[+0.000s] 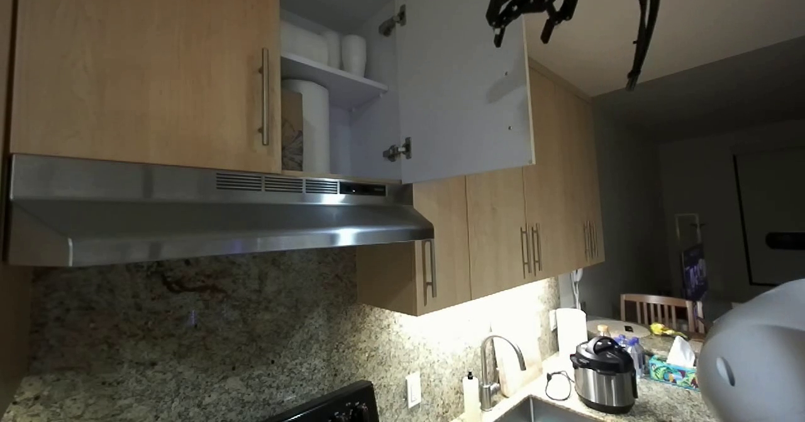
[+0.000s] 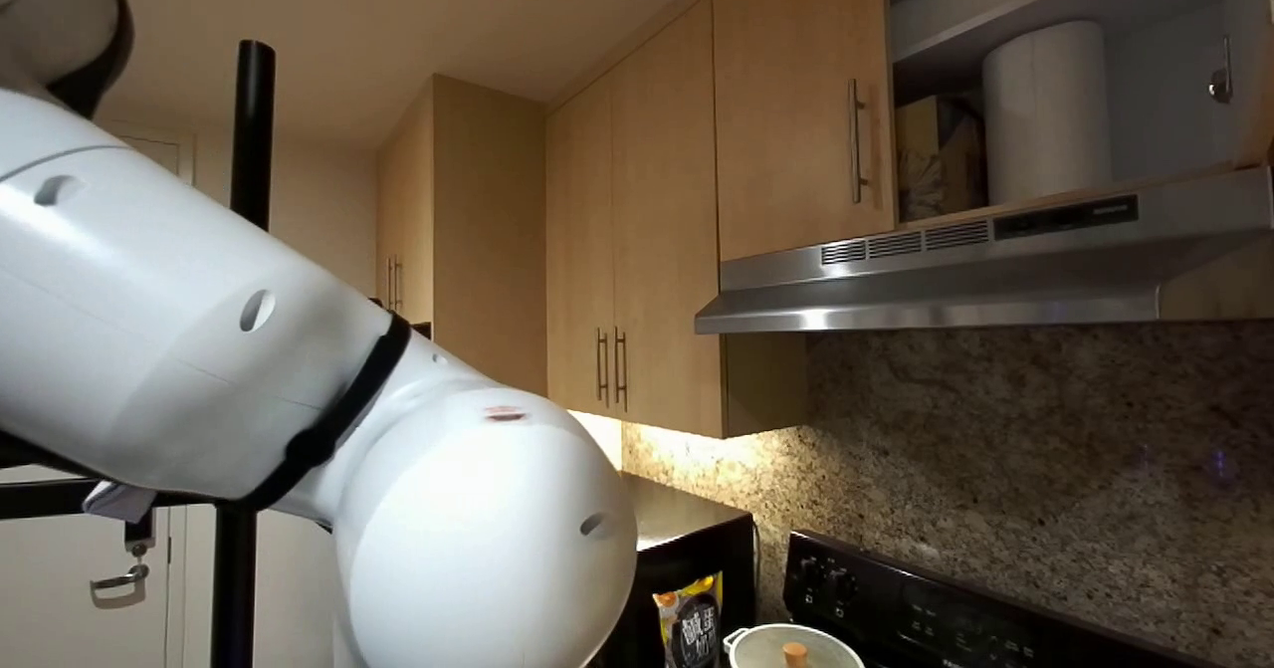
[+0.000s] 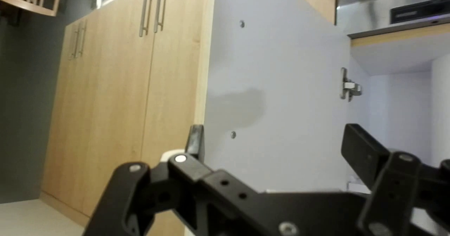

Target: Open the right door of the cabinet

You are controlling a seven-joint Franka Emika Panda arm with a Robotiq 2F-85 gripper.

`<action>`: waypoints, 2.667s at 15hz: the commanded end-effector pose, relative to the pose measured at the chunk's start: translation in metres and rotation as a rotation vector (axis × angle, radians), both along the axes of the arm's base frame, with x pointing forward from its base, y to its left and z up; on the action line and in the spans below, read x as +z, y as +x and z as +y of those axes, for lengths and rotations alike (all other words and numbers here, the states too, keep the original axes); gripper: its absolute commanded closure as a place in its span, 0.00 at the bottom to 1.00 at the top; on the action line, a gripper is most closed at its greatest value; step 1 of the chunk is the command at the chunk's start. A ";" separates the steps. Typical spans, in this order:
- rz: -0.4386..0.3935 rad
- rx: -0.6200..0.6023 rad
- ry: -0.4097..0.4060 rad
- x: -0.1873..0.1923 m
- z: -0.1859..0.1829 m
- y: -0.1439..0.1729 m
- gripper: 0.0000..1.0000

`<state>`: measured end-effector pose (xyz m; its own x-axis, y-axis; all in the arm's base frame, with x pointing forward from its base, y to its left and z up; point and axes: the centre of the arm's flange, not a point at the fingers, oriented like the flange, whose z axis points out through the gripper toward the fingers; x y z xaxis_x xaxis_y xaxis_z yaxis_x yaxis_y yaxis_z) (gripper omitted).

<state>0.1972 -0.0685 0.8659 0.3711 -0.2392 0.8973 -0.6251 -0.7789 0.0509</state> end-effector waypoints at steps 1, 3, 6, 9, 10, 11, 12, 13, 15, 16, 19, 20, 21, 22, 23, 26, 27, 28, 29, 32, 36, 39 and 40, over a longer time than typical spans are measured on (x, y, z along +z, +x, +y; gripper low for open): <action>0.081 0.165 0.082 -0.014 0.012 -0.018 0.00; 0.127 0.244 0.147 -0.029 0.023 -0.013 0.00; 0.208 0.350 0.241 -0.049 0.033 0.009 0.00; 0.279 0.395 0.290 -0.072 0.046 0.043 0.00; 0.318 0.396 0.292 -0.081 0.048 0.055 0.00; 0.381 0.389 0.308 -0.094 0.049 0.069 0.00; 0.431 0.365 0.298 -0.107 0.048 0.081 0.00; 0.470 0.334 0.278 -0.123 0.047 0.092 0.00; 0.527 0.286 0.279 -0.150 0.044 0.111 0.00; 0.550 0.271 0.277 -0.160 0.043 0.117 0.00; 0.547 0.274 0.292 -0.161 0.043 0.120 0.00; 0.554 0.270 0.290 -0.163 0.042 0.123 0.00; 0.556 0.270 0.289 -0.163 0.043 0.123 0.00; 0.555 0.270 0.287 -0.163 0.043 0.123 0.00; 0.553 0.270 0.287 -0.162 0.043 0.122 0.00; 0.571 0.283 0.301 -0.174 0.045 0.125 0.00; 0.585 0.280 0.304 -0.180 0.047 0.126 0.00; 0.594 0.283 0.319 -0.189 0.051 0.127 0.00; 0.595 0.277 0.331 -0.198 0.053 0.127 0.00; 0.647 0.314 0.377 -0.221 0.059 0.124 0.00; 0.727 0.323 0.422 -0.255 0.066 0.126 0.00; 0.768 0.319 0.429 -0.275 0.067 0.126 0.00; 0.746 0.307 0.404 -0.264 0.063 0.132 0.00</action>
